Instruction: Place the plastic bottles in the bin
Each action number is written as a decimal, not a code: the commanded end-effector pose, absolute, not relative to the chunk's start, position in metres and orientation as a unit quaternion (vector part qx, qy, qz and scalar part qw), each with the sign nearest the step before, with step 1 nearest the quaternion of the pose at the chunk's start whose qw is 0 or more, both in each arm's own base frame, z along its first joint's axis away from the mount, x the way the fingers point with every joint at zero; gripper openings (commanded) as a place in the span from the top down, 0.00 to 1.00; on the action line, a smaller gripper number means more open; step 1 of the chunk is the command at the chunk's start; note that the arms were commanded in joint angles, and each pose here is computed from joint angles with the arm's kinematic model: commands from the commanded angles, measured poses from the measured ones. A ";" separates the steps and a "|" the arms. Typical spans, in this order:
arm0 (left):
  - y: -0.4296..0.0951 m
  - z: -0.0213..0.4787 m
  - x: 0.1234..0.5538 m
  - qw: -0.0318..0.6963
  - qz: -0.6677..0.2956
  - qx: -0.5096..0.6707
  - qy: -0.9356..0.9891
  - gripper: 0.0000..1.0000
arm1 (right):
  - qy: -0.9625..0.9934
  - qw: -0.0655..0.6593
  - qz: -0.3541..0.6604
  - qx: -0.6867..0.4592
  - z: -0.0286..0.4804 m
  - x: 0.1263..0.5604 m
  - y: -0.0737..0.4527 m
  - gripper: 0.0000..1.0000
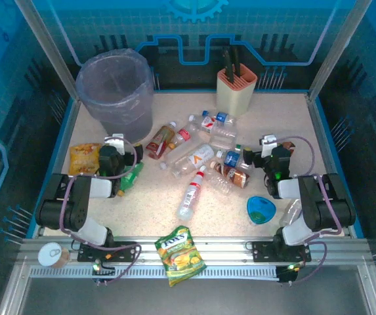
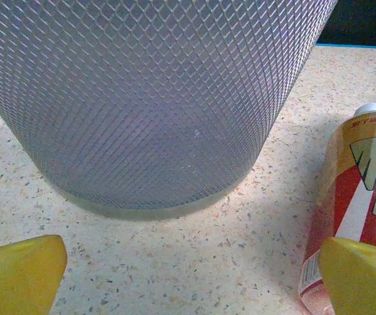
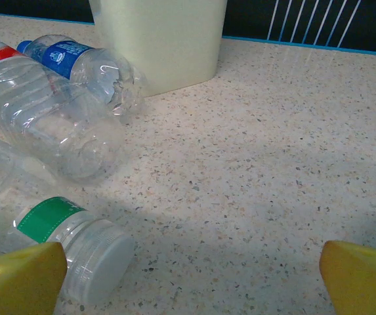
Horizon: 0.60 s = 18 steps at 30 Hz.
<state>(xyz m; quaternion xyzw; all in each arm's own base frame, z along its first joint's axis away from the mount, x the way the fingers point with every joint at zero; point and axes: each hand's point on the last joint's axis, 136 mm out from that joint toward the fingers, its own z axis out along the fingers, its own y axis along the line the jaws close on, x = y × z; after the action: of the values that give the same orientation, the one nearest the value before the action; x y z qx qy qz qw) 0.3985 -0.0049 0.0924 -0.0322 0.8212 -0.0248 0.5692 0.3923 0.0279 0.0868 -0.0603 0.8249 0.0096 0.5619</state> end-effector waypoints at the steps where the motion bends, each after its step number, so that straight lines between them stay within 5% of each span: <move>1: -0.006 0.095 0.399 0.577 -0.030 -0.027 0.815 0.01 | 0.811 0.581 0.009 -0.058 0.099 0.399 0.027 0.00; 18: -0.006 0.095 0.399 0.576 -0.034 -0.028 0.816 0.01 | 0.812 0.580 0.009 -0.057 0.098 0.399 0.026 0.00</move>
<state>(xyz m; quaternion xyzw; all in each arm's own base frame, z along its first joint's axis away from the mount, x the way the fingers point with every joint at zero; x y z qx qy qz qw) 0.3985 -0.0050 0.0924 -0.0321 0.8212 -0.0250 0.5692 0.3923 0.0279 0.0868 -0.0602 0.8250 0.0097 0.5619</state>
